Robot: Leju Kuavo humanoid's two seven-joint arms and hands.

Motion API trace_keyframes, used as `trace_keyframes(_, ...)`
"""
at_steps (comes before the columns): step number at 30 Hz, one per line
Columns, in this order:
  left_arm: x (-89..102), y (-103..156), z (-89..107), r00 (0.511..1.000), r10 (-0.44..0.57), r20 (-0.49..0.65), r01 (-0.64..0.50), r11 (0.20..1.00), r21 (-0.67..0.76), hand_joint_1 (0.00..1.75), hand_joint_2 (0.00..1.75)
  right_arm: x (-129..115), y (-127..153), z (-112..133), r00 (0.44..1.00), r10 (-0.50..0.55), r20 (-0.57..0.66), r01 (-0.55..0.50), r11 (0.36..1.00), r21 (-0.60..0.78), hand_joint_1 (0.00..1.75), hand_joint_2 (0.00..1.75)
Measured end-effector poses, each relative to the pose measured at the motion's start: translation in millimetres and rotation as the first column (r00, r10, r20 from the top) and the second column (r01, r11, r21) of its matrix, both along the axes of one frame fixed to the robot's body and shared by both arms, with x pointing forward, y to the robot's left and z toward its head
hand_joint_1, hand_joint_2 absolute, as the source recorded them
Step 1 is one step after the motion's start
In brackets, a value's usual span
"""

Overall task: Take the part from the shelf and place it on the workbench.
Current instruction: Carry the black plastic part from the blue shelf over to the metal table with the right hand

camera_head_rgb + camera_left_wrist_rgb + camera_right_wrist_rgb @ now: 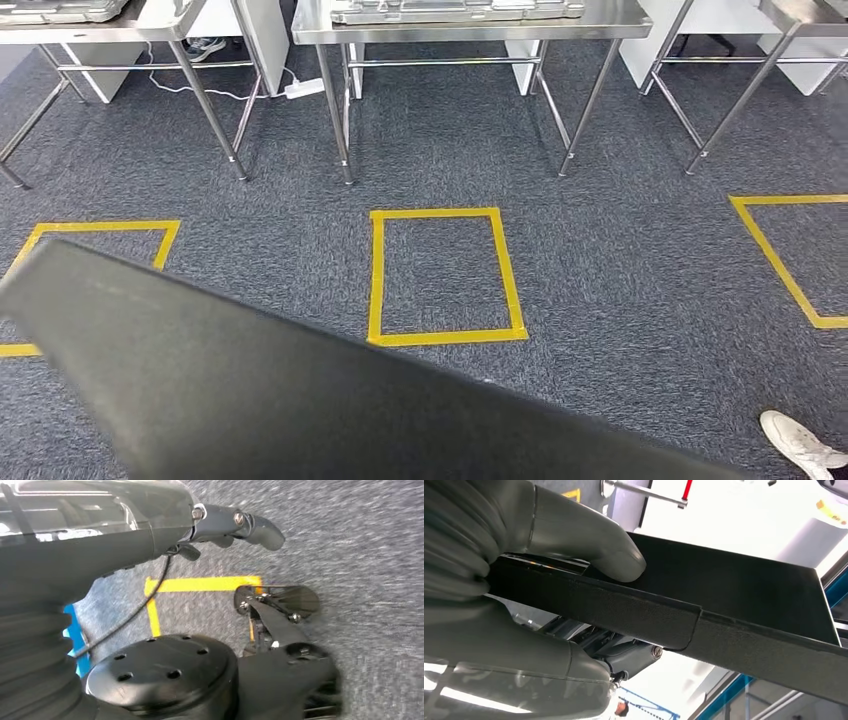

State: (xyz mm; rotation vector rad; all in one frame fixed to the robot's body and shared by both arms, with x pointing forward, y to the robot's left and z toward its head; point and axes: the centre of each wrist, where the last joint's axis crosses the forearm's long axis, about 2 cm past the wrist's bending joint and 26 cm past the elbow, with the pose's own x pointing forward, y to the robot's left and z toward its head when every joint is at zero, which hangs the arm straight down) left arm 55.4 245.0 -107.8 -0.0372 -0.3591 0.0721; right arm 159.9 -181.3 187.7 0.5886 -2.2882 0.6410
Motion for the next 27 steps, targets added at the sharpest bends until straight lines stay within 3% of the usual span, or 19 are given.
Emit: trace_keyframes(27,2.5,-0.6,0.4,1.0,0.005,0.007,-0.005,1.0,-0.012,0.0,1.75,2.3,0.2,-1.5,1.0,0.029,-0.002,-0.029,1.0,0.006,1.75,1.75)
